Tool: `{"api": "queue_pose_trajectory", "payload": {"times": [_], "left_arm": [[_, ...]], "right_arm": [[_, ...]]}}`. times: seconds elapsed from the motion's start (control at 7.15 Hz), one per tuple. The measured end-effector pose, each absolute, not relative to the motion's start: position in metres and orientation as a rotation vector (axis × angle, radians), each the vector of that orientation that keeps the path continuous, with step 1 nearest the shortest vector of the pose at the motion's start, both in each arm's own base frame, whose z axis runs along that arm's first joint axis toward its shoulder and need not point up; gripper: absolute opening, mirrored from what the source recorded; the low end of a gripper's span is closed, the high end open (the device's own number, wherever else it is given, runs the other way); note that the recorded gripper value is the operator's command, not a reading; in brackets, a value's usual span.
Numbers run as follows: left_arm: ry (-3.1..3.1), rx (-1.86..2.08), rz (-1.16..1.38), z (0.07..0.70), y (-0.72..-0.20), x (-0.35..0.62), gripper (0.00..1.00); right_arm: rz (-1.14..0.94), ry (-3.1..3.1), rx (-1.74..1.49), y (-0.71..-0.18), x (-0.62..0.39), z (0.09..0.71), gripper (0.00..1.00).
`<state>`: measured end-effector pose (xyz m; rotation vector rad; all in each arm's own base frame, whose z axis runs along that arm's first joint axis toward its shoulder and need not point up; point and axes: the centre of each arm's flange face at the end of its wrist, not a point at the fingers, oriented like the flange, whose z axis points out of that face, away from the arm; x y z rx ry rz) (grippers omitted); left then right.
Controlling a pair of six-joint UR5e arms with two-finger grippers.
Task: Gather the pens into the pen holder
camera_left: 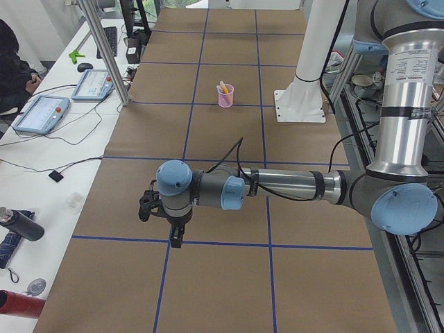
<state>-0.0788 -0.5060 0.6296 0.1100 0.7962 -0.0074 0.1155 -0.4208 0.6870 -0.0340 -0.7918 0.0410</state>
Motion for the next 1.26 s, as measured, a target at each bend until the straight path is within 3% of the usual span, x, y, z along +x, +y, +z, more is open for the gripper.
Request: {"api": "queue_pose_trajectory", "payload": {"times": [1.26], "left_arm": [[0.793, 0.089, -0.011, 0.642, -0.496, -0.079, 1.0]], "right_arm": [[0.095, -0.817, 0.03, -0.471, 0.084, 0.657, 1.0]]}}
